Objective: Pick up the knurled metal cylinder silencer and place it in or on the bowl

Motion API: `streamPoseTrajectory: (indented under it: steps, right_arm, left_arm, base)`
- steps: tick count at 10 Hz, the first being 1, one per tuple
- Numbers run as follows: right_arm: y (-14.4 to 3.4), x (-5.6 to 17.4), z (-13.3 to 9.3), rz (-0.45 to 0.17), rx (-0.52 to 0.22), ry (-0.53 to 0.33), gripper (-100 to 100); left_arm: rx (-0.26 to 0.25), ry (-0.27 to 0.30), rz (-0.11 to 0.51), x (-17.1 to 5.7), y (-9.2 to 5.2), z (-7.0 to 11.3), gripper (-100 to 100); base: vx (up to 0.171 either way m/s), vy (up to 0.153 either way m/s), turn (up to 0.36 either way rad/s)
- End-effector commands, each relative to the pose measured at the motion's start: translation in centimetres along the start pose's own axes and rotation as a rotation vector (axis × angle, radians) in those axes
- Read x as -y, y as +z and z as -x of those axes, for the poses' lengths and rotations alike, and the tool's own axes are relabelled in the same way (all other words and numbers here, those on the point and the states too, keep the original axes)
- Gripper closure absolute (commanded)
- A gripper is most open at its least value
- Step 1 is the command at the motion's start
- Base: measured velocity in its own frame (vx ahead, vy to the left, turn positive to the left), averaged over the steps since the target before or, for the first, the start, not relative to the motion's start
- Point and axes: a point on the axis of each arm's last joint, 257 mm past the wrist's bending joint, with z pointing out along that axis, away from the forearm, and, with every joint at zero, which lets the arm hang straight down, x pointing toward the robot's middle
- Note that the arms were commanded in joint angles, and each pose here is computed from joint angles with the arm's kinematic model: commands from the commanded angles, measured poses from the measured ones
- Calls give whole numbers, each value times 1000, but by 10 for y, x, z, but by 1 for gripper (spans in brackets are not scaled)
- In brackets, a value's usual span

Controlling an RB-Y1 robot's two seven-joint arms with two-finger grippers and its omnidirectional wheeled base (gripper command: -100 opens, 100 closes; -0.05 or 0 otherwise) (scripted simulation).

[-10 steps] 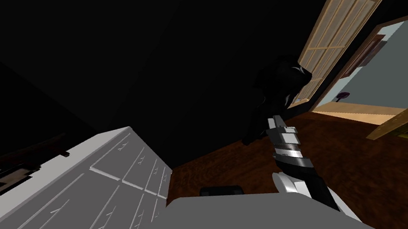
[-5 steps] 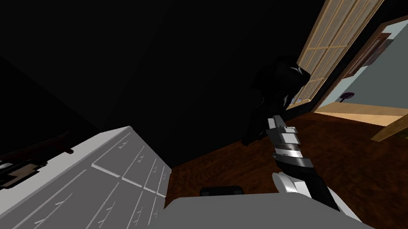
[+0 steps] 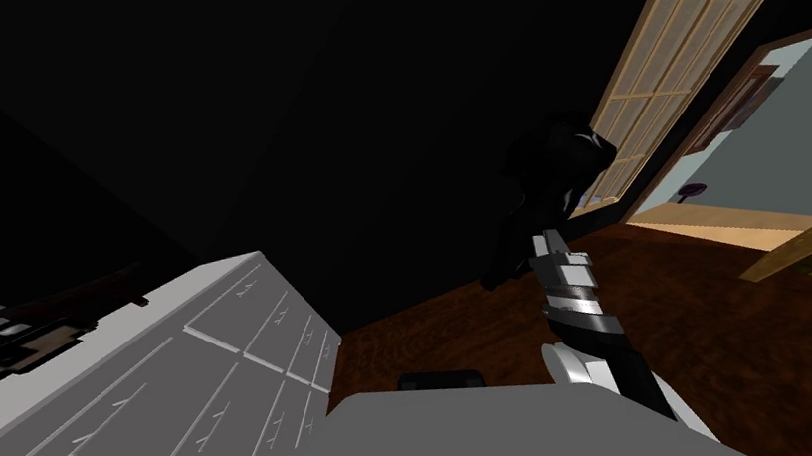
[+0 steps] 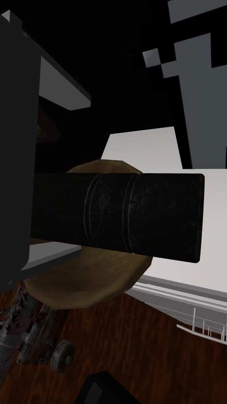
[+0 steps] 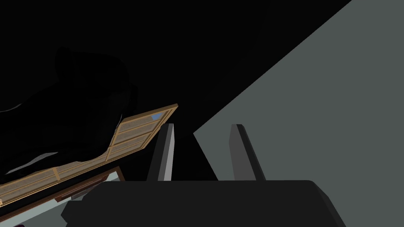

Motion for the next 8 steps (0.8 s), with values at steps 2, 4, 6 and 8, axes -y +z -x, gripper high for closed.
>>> streamPoseTrajectory:
  steps: [2,4,6,8]
  right_arm:
    - [0,0,0,0,0,0,0]
    - [0,0,0,0,0,0,0]
    - [0,0,0,0,0,0,0]
    - [0,0,0,0,0,0,0]
  left_arm:
    - [23,-22,6,4,-16,32,-100]
    - [34,-34,10,5,-24,47,-100]
    - [63,-15,-8,8,-28,47,-100]
    - [66,-27,-3,7,-27,51,-100]
  base:
    - [26,70,-162]
    - [30,61,-57]
    - [10,34,-27]
    - [-2,-5,5]
